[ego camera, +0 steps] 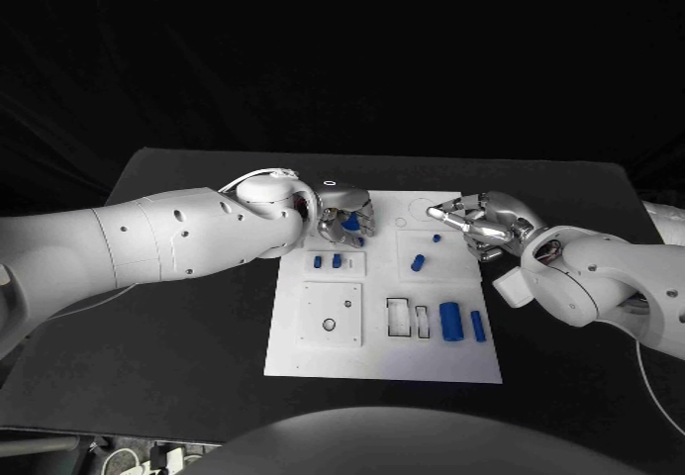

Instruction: Assemble the parts on the task board

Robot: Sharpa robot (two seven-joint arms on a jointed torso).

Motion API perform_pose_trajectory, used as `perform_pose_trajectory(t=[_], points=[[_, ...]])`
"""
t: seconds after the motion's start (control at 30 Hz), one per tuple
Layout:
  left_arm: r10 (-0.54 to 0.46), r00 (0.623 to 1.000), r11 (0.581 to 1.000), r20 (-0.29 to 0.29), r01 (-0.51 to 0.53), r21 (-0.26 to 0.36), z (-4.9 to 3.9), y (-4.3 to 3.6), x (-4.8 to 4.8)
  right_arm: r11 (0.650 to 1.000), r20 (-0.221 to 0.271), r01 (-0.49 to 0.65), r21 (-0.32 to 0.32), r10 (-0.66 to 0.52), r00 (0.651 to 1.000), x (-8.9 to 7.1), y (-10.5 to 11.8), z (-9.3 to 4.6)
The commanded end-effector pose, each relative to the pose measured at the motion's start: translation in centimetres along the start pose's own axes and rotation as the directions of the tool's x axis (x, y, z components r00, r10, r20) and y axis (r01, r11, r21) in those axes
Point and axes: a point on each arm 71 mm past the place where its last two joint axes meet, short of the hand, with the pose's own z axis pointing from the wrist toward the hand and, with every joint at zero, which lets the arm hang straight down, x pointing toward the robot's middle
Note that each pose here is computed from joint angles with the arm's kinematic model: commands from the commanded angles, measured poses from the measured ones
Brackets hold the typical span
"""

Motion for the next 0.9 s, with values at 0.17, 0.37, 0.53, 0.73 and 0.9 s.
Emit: perform_pose_trajectory(t=[0.17, 0.37, 0.53, 0.73, 0.9], points=[[0.044, 0.998, 0.999, -0.034, -0.044, -0.01, 0.2, -0.1, 0.28, 1.0, -0.009, -0.001, -0.003, 0.001, 1.0, 0.08, 0.0, -0.03], [0.06, 0.997, 0.998, -0.053, -0.061, -0.022, 0.32, -0.12, 0.42, 1.0, -0.01, -0.004, 0.0, 0.004, 1.0, 0.09, -0.03, -0.02], [0.071, 0.996, 0.997, -0.061, -0.073, -0.03, 0.35, -0.09, 0.47, 1.0, -0.011, -0.006, 0.002, 0.006, 1.0, 0.08, -0.05, -0.01], [0.076, 0.994, 0.996, -0.075, -0.078, -0.033, 0.42, -0.1, 0.56, 1.0, -0.014, -0.009, 0.006, 0.009, 1.0, 0.14, -0.06, 0.02], [0.076, 0.993, 0.996, -0.088, -0.08, -0.033, 0.5, -0.12, 0.66, 1.0, -0.018, -0.013, 0.009, 0.013, 1.0, 0.21, -0.07, 0.04]])
